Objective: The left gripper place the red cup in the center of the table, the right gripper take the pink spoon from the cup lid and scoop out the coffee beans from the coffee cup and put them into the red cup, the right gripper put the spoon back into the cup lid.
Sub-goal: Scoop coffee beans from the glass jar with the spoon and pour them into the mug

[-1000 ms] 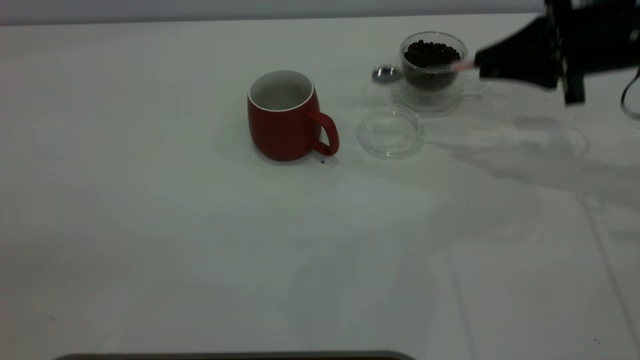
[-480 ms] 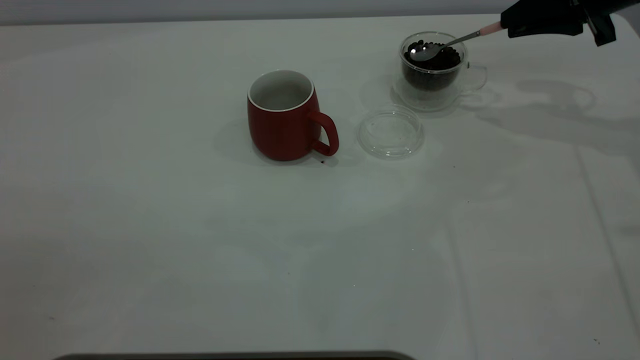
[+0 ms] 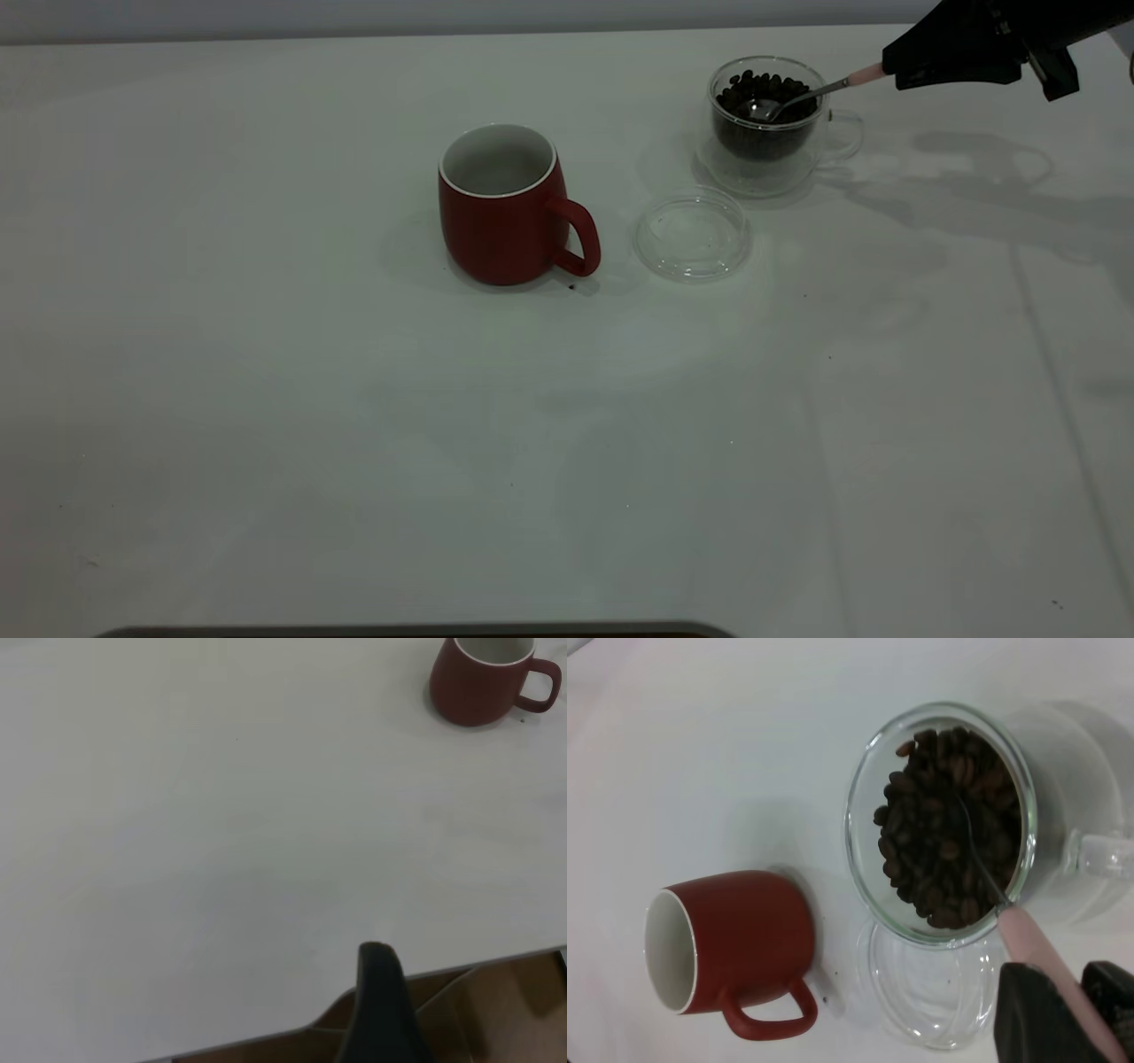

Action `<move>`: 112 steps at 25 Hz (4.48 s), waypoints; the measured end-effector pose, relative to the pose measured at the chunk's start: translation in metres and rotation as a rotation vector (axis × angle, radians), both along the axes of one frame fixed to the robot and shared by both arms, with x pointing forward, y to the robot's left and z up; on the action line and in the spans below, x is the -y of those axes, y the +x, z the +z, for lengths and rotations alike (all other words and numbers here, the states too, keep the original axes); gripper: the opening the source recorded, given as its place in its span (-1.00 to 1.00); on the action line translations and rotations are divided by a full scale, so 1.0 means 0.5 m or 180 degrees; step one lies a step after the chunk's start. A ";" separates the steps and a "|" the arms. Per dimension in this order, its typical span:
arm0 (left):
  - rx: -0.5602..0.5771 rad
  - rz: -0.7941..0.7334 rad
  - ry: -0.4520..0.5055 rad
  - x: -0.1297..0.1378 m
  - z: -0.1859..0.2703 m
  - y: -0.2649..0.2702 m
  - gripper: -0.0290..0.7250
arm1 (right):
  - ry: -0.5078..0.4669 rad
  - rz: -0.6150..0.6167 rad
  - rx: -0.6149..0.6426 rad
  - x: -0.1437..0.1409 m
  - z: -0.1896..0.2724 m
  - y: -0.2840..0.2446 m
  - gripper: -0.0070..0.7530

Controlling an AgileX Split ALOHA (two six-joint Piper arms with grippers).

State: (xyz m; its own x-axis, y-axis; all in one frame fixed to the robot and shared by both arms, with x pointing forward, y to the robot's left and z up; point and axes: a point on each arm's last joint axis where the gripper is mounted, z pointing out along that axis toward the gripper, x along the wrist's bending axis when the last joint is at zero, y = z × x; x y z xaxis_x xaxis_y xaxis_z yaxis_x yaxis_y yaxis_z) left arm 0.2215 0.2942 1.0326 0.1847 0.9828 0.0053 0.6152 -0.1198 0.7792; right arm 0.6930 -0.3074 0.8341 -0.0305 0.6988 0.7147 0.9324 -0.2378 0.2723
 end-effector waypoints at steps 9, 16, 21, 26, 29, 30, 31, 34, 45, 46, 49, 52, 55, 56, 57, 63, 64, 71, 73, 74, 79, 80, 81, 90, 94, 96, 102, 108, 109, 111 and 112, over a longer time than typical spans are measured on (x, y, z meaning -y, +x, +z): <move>0.0000 0.0000 0.0000 0.000 0.000 0.000 0.63 | 0.0257 -0.0116 -0.0267 0.016 -0.005 -0.009 -0.68; 0.0000 0.0000 0.0000 0.000 0.000 0.000 0.63 | 0.0651 -0.0232 -0.0425 0.045 -0.032 -0.019 -0.68; 0.0000 0.0000 0.0000 0.000 0.000 0.000 0.63 | 0.0760 -0.0288 -0.0423 0.051 -0.032 -0.018 -0.68; 0.0000 0.0000 0.0000 0.000 0.000 0.000 0.63 | 0.0908 -0.0356 -0.0441 0.055 -0.039 -0.017 -0.68; 0.0000 0.0000 0.0000 0.000 0.000 0.000 0.63 | 0.1008 -0.0396 -0.0439 0.056 -0.052 -0.017 -0.68; 0.0000 0.0000 0.0000 0.000 0.000 0.000 0.63 | 0.1051 -0.0397 -0.0435 0.056 -0.055 -0.018 -0.68; 0.0000 0.0000 0.0000 0.000 0.000 0.000 0.63 | 0.1090 -0.0410 -0.0434 0.057 -0.056 -0.018 -0.68; 0.0000 0.0000 0.0000 0.000 0.000 0.000 0.63 | 0.1225 -0.0448 -0.0414 0.063 -0.061 -0.018 -0.68; 0.0000 0.0000 0.0000 0.000 0.000 0.000 0.63 | 0.1330 -0.0608 -0.0353 0.087 -0.082 -0.020 -0.68; 0.0000 0.0000 0.0000 0.000 0.000 0.000 0.63 | 0.1330 -0.0615 -0.0352 0.089 -0.082 -0.020 -0.68; 0.0000 0.0000 0.0000 0.000 0.000 0.000 0.63 | 0.1323 -0.0605 -0.0342 0.089 -0.082 -0.020 -0.68; 0.0000 0.0000 0.0000 0.000 0.000 0.000 0.63 | 0.1307 -0.0585 -0.0320 0.089 -0.083 -0.020 -0.68; 0.0000 0.0000 0.0000 0.000 0.000 0.000 0.63 | 0.1291 -0.0564 -0.0325 0.088 -0.083 -0.021 -0.68; 0.0000 0.0000 0.0000 0.000 0.000 0.000 0.63 | 0.1285 -0.0557 -0.0328 0.088 -0.084 -0.022 -0.68; 0.0000 0.0000 0.0000 0.000 0.000 0.000 0.63 | 0.1276 -0.0547 -0.0331 0.088 -0.084 -0.022 -0.68; 0.0000 0.0000 0.0000 0.000 0.000 0.000 0.63 | 0.1248 -0.0514 -0.0361 0.088 -0.086 -0.025 -0.68; 0.0000 0.0000 0.0000 0.000 0.000 0.000 0.63 | 0.1242 -0.0507 -0.0370 0.088 -0.086 -0.025 -0.68; 0.0000 0.0000 0.0000 0.000 0.000 0.000 0.63 | 0.1201 -0.0440 -0.0342 0.080 -0.068 -0.022 -0.69; 0.0000 0.0000 0.0000 0.000 0.000 0.000 0.63 | 0.1200 -0.0422 -0.0320 0.076 -0.060 -0.020 -0.69; 0.0000 0.0000 0.0000 0.000 0.000 0.000 0.63 | 0.1204 -0.0413 -0.0322 0.073 -0.058 -0.019 -0.69; 0.0000 0.0000 0.0000 0.000 0.000 0.000 0.63 | 0.1188 -0.0359 -0.0329 0.060 -0.045 -0.017 -0.69; 0.0000 0.0000 0.0000 0.000 0.000 0.000 0.63 | 0.1187 -0.0348 -0.0326 0.057 -0.043 -0.016 -0.69; 0.0000 0.0000 0.0000 0.000 0.000 0.000 0.63 | 0.1185 -0.0326 -0.0322 0.051 -0.040 -0.015 -0.69; 0.0000 0.0000 0.0000 0.000 0.000 0.000 0.63 | 0.1197 -0.0133 -0.0392 -0.011 -0.033 -0.012 -0.69; 0.0000 0.0000 0.0000 0.000 0.000 0.000 0.63 | 0.1210 -0.0047 -0.0424 -0.043 -0.032 -0.011 -0.69; 0.0000 0.0000 0.0000 0.000 0.000 0.000 0.63 | 0.1222 -0.0004 -0.0441 -0.061 -0.032 -0.011 -0.69; 0.0000 0.0000 0.0000 0.000 0.000 0.000 0.63 | 0.1221 0.0198 -0.0485 -0.123 -0.030 -0.016 -0.69; 0.0000 0.0000 0.0000 0.000 0.000 0.000 0.63 | 0.1225 0.0372 -0.0520 -0.178 -0.029 -0.023 -0.69; 0.0000 0.0000 0.0000 0.000 0.000 0.000 0.63 | 0.1228 0.0397 -0.0524 -0.187 -0.029 -0.024 -0.69; 0.0000 0.0000 0.0000 0.000 0.000 0.000 0.63 | 0.1230 0.0445 -0.0534 -0.203 -0.029 -0.027 -0.69; 0.0000 0.0000 0.0000 0.000 0.000 0.000 0.63 | 0.1227 0.0476 -0.0540 -0.211 -0.029 -0.029 -0.69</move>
